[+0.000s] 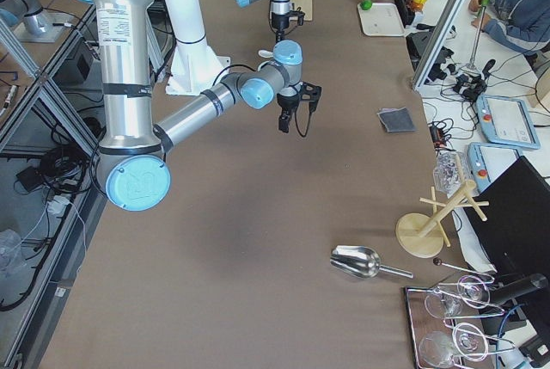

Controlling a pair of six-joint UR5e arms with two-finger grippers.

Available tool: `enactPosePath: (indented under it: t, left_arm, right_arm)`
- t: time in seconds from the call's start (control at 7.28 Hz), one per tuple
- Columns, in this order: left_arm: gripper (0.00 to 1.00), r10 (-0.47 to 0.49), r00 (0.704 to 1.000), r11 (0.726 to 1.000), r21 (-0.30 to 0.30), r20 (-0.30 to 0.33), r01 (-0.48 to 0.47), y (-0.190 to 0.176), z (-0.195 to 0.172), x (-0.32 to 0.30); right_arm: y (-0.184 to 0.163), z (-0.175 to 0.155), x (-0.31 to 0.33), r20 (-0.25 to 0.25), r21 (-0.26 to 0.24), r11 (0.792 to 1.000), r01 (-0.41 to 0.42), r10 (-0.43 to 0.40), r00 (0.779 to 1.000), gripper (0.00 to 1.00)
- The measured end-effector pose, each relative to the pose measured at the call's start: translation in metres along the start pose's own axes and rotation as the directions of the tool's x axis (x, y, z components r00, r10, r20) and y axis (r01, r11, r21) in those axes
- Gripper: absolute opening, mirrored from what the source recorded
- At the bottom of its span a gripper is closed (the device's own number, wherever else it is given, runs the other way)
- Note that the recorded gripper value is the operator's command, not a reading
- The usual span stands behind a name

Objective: Place spoon in bowl
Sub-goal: 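Carry the white spoon over the green bowl and lower it in with the left gripper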

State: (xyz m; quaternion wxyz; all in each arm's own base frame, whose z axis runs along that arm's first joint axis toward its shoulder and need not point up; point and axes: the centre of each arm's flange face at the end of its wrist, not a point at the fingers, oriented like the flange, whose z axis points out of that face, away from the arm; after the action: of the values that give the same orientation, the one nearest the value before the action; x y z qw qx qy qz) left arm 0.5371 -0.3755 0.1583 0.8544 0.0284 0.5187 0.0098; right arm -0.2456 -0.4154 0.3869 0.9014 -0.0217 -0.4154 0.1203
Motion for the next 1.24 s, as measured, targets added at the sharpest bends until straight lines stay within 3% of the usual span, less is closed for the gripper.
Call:
enactPosePath:
  t: [0.14, 0.27, 0.41, 0.55, 1.24]
  left_arm:
    - [0.00, 0.001, 1.000, 1.000, 0.002, 0.001, -0.001, -0.002, 0.003, 0.004]
    - [0.13, 0.001, 1.000, 1.000, 0.001, 0.004, -0.001, -0.004, 0.007, 0.008]
    - [0.56, 0.000, 1.000, 1.000, 0.000, 0.009, 0.000, -0.006, 0.012, 0.010]
    - [0.67, 0.000, 1.000, 1.000, -0.001, 0.011, 0.000, -0.006, 0.013, 0.011]
    - [0.87, 0.000, 1.000, 1.000, 0.006, 0.008, 0.000, -0.007, 0.007, 0.007]
  right_arm:
    - [-0.001, 0.001, 0.007, -0.008, 0.000, 1.000, -0.002, 0.002, 1.000, 1.00]
    - [-0.003, 0.001, 0.017, -0.018, 0.001, 1.000, 0.005, -0.005, 1.000, 1.00]
    - [-0.006, 0.000, 0.031, -0.029, -0.001, 1.000, 0.021, -0.021, 0.999, 1.00]
    - [-0.011, -0.002, 0.046, -0.036, -0.009, 0.999, 0.037, -0.038, 0.999, 1.00]
    - [-0.016, -0.005, 0.070, -0.045, -0.019, 0.998, 0.057, -0.058, 0.997, 1.00]
